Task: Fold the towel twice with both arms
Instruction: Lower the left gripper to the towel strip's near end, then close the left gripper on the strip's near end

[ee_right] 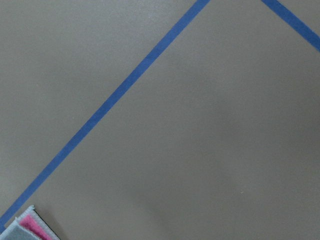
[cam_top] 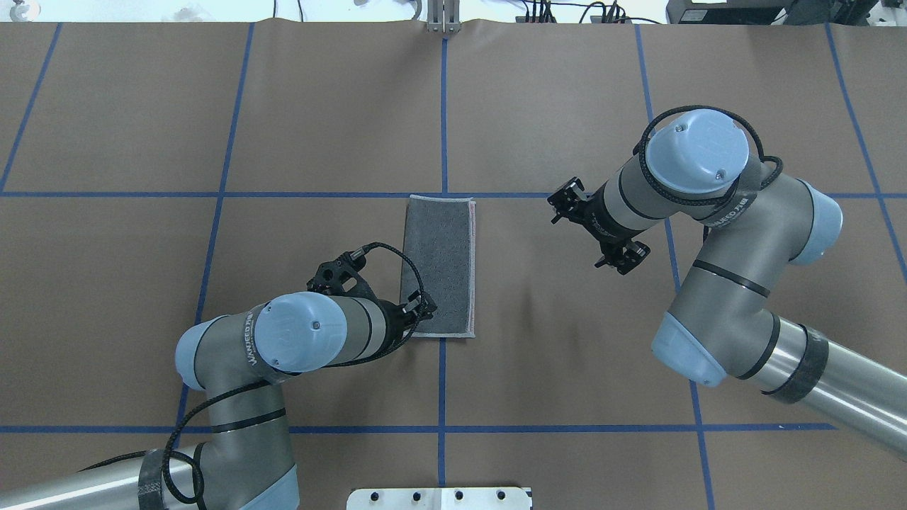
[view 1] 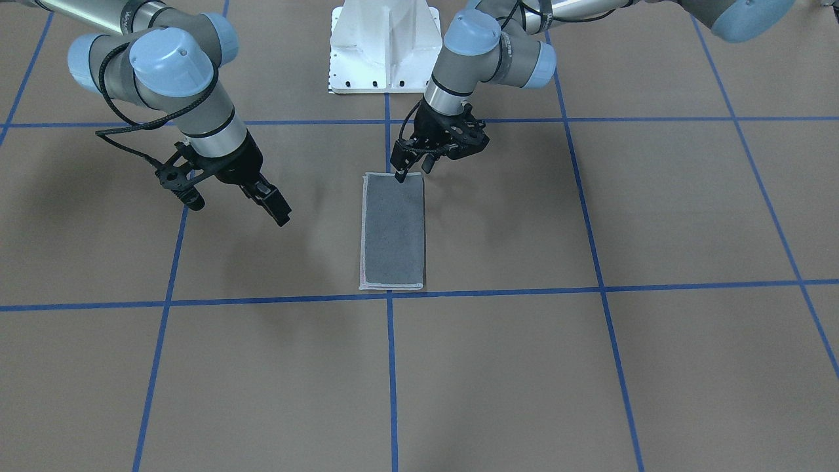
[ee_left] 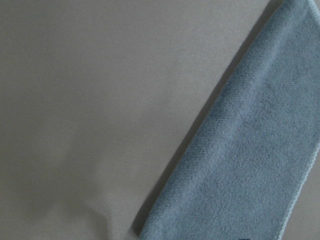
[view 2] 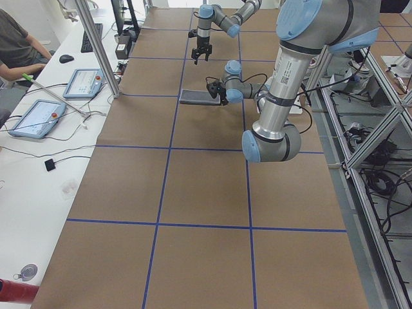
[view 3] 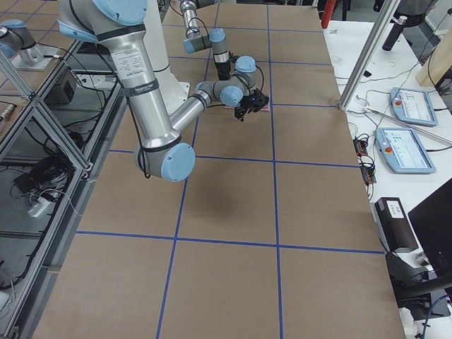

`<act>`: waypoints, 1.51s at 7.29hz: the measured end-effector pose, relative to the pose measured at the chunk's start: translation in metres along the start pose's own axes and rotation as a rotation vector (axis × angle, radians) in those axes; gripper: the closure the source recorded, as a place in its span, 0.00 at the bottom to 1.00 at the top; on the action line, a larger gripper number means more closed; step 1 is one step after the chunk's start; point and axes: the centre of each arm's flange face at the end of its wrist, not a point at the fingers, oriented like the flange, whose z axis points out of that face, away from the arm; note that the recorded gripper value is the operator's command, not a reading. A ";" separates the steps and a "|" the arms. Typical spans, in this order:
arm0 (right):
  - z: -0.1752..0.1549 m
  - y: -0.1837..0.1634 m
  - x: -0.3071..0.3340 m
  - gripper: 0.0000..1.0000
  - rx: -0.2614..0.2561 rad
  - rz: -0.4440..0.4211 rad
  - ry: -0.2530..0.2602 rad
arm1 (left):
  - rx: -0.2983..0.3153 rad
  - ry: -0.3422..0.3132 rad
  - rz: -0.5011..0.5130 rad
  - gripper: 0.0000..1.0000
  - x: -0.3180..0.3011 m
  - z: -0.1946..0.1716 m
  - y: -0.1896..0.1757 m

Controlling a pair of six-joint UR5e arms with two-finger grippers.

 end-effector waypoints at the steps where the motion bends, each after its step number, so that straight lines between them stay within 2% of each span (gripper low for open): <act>1: 0.000 0.000 0.000 0.00 0.000 0.000 0.000 | 0.001 0.000 0.000 0.29 0.000 0.000 0.000; 4: -0.001 0.001 0.000 0.00 -0.001 0.000 -0.001 | 0.005 -0.010 -0.001 0.30 -0.003 0.005 -0.001; 6: -0.001 0.001 0.000 0.00 -0.001 0.000 -0.001 | 0.005 -0.012 -0.003 0.51 -0.003 0.006 -0.002; 9: 0.001 0.002 0.000 0.00 -0.001 0.000 0.001 | 0.005 -0.015 -0.004 0.51 -0.004 0.007 -0.002; 10: 0.001 0.002 0.001 0.00 -0.001 0.000 0.002 | 0.006 -0.015 -0.005 0.55 -0.004 0.007 -0.002; 11: 0.001 0.002 0.001 0.00 -0.001 0.000 0.002 | 0.005 -0.014 -0.006 0.70 -0.004 0.006 -0.002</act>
